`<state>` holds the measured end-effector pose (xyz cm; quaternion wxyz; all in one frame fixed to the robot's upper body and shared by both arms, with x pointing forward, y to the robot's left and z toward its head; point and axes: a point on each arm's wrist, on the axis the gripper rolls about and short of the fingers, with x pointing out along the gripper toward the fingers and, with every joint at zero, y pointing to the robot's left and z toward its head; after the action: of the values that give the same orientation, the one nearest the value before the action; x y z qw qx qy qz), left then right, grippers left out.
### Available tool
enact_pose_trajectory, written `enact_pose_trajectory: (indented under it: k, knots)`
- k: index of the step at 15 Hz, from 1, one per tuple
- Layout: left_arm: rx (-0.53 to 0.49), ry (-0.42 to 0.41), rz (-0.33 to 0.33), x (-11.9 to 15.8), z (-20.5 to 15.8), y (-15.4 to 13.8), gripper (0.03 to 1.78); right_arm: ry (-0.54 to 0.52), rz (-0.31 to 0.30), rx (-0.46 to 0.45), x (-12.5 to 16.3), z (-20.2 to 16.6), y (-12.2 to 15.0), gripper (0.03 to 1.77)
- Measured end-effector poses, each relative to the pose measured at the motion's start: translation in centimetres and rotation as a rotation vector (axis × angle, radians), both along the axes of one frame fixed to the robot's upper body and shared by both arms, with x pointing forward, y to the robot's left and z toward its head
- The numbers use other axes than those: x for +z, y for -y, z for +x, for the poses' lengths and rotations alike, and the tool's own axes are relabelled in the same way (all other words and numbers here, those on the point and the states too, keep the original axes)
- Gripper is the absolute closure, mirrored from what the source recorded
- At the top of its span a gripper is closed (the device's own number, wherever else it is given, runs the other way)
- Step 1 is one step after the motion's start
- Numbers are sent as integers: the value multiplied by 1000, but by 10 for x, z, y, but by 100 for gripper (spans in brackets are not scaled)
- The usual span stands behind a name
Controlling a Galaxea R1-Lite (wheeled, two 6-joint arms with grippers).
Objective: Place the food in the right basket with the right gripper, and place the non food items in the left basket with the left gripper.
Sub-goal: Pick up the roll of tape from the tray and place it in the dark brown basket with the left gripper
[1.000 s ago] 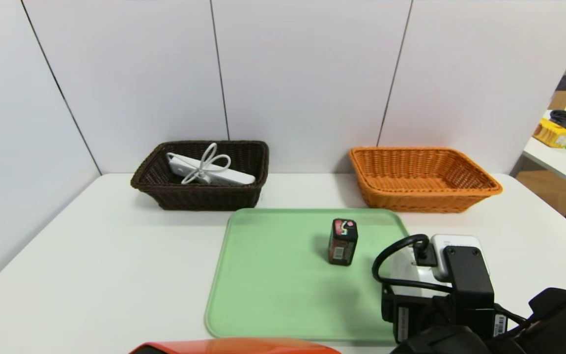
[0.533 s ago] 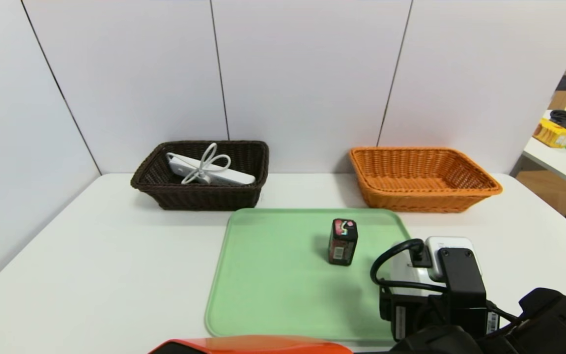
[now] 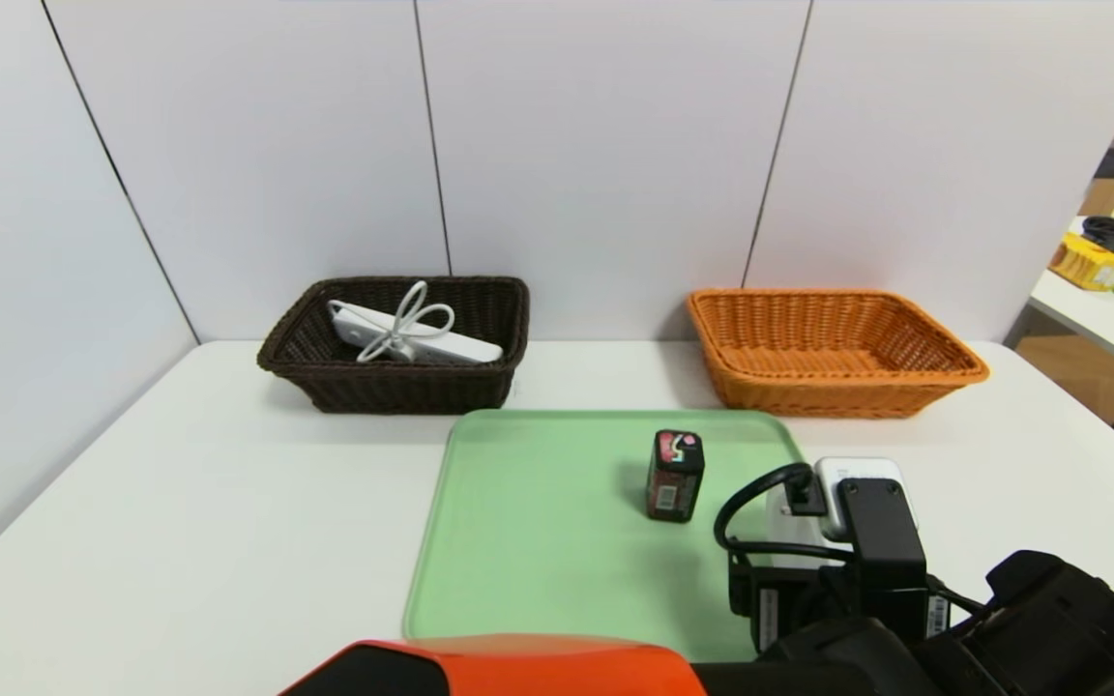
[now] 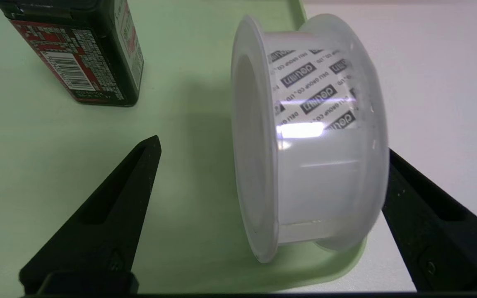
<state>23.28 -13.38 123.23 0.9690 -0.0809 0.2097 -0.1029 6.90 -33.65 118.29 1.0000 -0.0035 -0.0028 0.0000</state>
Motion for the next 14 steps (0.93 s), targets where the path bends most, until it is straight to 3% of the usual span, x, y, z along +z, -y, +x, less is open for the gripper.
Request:
enact_pose_trajectory:
  k: [7,8,11,14]
  knots:
    - [20,5,14,-7,6,0,12,0,0,0,0,0,0,10]
    - [21,6,14,-7,6,0,20,0,0,0,0,0,0,10]
    - [24,5,11,-7,6,0,68,0,1,0,0,0,0,10]
    - [23,5,9,-8,5,1,101,0,0,0,0,0,0,10]
